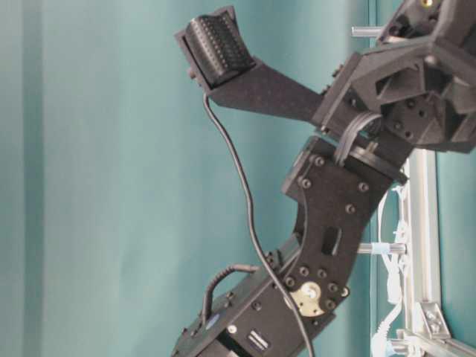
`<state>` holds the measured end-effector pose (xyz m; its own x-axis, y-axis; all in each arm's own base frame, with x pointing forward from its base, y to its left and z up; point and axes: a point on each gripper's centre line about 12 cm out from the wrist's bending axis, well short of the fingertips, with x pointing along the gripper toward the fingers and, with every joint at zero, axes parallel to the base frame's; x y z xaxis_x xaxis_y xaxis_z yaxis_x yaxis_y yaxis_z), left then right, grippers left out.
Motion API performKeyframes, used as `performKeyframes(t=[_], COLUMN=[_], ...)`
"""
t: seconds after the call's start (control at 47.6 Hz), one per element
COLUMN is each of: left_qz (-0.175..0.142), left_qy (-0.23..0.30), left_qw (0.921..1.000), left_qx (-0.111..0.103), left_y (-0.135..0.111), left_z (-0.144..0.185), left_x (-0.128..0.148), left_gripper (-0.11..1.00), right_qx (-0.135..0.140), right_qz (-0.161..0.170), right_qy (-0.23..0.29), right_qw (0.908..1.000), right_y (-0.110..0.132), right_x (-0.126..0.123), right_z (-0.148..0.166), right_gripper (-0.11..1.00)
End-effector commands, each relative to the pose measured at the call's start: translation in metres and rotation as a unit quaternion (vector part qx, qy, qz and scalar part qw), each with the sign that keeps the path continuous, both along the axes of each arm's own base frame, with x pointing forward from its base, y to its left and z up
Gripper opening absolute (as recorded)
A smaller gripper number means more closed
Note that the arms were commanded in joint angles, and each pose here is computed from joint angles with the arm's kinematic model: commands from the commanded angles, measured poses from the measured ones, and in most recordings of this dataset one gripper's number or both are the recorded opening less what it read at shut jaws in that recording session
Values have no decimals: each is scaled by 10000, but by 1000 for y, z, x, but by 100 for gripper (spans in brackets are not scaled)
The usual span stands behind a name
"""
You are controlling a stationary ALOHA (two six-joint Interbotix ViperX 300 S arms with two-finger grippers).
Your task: Insert the wire through the string loop located on the right side.
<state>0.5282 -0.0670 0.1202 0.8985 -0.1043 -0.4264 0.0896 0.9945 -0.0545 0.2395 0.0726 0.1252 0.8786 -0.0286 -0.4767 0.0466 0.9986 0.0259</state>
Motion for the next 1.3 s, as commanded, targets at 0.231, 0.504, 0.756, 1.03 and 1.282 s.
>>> performKeyframes(t=[0.231, 0.504, 0.756, 1.03, 1.282], left_qz=[-107, -137, -152, -167, -185], left_qy=[-247, -207, -132, -132, -142], left_qw=[9996, 9997, 9998, 9998, 9997], left_qx=[-8, -11, 3, 3, 22], left_y=[-10, -14, -14, -16, -17], left_z=[22, 22, 25, 25, 26], left_x=[3, 2, 0, 0, -2], left_gripper=[22, 22, 22, 22, 22], right_qx=[92, 250, 347, 378, 361], right_qz=[-68, -126, -193, -168, -131], right_qy=[-96, -129, -166, -162, -64], right_qw=[9999, 9995, 9991, 9990, 9992], right_y=[0, 2, 1, 0, -3], right_x=[3, 5, 5, 1, -7], right_z=[4, 6, 7, 9, 5], right_gripper=[11, 11, 11, 56, 90])
